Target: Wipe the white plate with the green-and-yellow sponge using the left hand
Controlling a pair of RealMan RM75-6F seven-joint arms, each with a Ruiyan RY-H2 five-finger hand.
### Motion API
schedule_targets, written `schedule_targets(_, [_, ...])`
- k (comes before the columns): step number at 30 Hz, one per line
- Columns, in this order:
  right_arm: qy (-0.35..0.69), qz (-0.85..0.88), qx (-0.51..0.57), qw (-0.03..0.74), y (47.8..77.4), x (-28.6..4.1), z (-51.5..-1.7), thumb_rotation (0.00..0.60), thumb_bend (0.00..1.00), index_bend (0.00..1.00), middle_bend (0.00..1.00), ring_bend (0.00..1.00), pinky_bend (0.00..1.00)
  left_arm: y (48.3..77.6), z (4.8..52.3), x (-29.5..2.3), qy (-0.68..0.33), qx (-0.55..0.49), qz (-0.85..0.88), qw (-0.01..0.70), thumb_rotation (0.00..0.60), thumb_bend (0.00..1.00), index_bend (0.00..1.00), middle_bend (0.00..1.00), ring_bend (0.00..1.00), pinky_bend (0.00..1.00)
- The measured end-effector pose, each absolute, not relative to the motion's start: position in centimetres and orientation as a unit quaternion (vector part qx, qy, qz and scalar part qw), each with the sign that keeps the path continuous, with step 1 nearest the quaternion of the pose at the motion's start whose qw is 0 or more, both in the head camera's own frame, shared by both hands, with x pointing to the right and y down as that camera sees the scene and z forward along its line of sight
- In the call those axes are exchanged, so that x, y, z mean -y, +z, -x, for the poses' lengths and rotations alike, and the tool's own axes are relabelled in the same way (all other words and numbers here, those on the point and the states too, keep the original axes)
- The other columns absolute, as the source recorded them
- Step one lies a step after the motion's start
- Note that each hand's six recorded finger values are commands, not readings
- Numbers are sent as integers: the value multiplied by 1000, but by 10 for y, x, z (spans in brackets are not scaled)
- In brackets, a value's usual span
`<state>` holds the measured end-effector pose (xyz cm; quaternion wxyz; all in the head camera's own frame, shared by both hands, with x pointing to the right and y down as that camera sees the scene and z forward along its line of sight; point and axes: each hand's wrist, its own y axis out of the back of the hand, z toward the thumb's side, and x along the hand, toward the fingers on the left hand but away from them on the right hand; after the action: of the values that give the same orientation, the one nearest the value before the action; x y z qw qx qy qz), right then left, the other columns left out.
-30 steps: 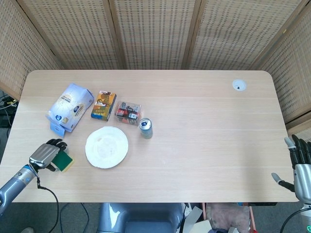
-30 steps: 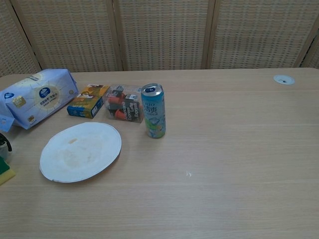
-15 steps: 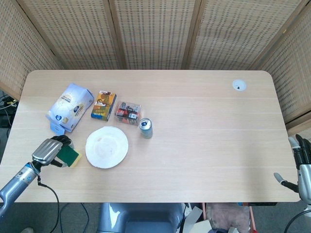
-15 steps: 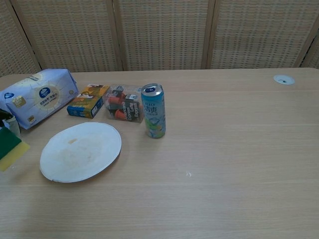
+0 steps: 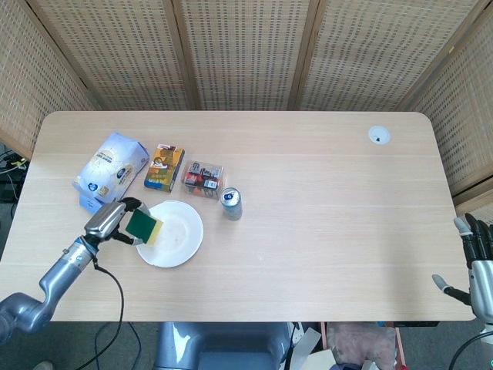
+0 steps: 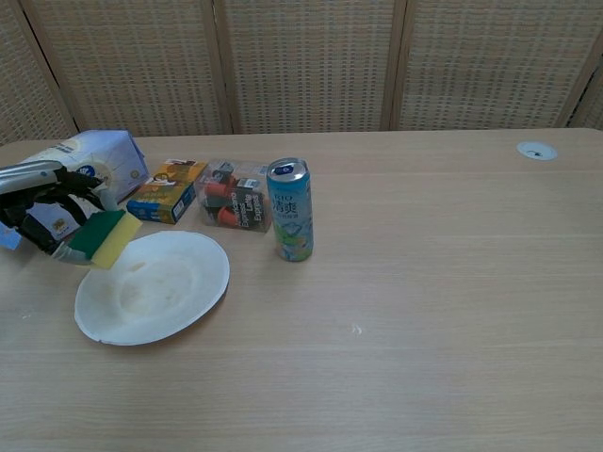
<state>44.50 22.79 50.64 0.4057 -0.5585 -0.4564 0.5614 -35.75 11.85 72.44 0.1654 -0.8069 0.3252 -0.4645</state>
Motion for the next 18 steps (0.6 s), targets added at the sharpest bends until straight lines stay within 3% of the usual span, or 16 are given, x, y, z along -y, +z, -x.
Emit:
schedule_targets(8, [564,560,453,404,509,-227,-445,600,0,0,0,0,0,744,354,-103,-477,-341,795,152,600,65,570,394,253,318])
schedule_targets(18, [563,561,452,404,510,-228,-444,600,0,0,0,0,0,759,348,-107,-498,-322,788,165,600,65,578,403,263,38])
